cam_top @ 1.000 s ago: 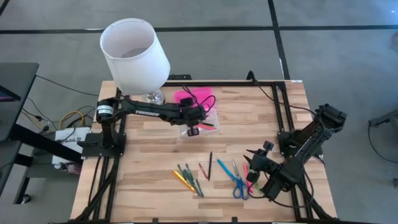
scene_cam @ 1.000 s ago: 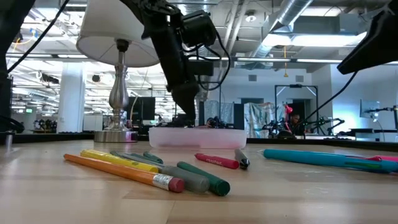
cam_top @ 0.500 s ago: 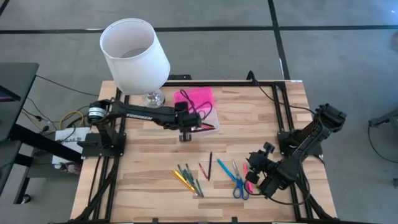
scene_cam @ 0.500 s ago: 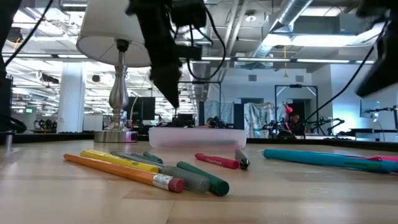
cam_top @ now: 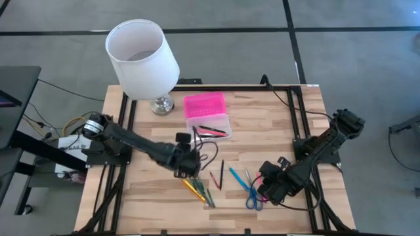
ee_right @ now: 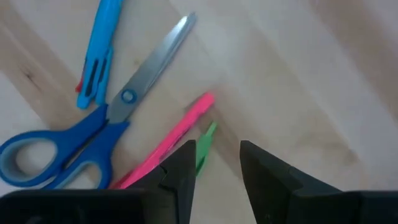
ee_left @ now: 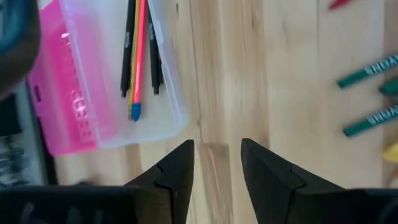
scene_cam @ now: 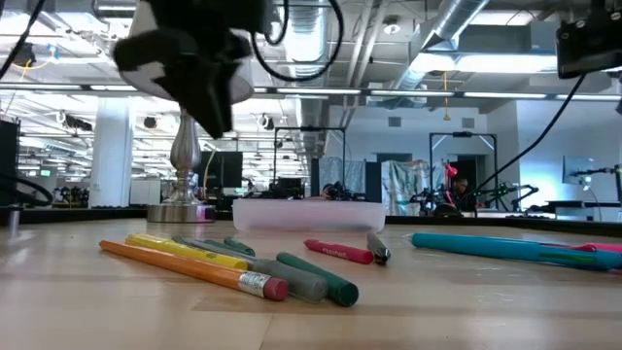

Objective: Pick & place school supplies into a supply box
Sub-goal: Put the green pen into the pink supply box

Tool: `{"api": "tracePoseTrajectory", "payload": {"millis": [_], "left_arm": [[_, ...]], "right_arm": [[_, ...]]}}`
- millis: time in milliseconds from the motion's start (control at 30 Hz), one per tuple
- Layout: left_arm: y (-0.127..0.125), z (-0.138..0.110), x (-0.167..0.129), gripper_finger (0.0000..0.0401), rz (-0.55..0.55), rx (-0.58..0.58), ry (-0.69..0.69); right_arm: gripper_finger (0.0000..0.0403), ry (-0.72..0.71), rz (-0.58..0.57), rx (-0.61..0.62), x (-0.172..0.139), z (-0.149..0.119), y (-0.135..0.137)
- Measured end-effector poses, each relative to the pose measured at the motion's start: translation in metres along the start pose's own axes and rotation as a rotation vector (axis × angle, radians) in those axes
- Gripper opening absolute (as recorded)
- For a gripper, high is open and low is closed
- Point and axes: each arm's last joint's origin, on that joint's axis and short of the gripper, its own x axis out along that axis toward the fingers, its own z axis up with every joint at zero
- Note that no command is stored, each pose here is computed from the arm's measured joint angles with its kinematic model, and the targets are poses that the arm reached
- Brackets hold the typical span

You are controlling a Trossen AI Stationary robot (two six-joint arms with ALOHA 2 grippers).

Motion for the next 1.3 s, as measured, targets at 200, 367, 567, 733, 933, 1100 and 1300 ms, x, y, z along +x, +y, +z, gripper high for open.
{"api": "tracePoseTrajectory", "payload": {"millis": [200,367,567,733,933,1100,1300], "left_arm": [[-0.028,-0.014,-0.019,0.0128,0.075,-0.002,0.005],[-0.044,-0.022,-0.03,0.0128,0.115,-0.018,-0.029],[-0.059,-0.028,-0.039,0.0128,0.092,-0.024,-0.054],[-0.067,-0.035,-0.046,0.0128,0.091,-0.043,-0.052],[-0.074,-0.043,-0.051,0.0128,0.099,-0.063,-0.041],[-0.078,-0.046,-0.054,0.0128,0.096,-0.074,-0.047],[-0.083,-0.048,-0.057,0.0128,0.09,-0.081,-0.058]], "right_arm": [[0.0118,0.07,0.029,0.065,-0.001,-0.005,0.003],[0.0118,0.073,0.033,0.09,-0.003,-0.01,0.004],[0.0118,0.115,0.051,0.115,-0.004,-0.015,0.005],[0.0118,0.14,0.066,0.139,-0.005,-0.019,0.007],[0.0118,0.145,0.066,0.172,-0.007,-0.023,0.008],[0.0118,0.141,0.067,0.179,-0.007,-0.023,0.008],[0.0118,0.135,0.104,0.194,-0.006,-0.02,0.011]]}}
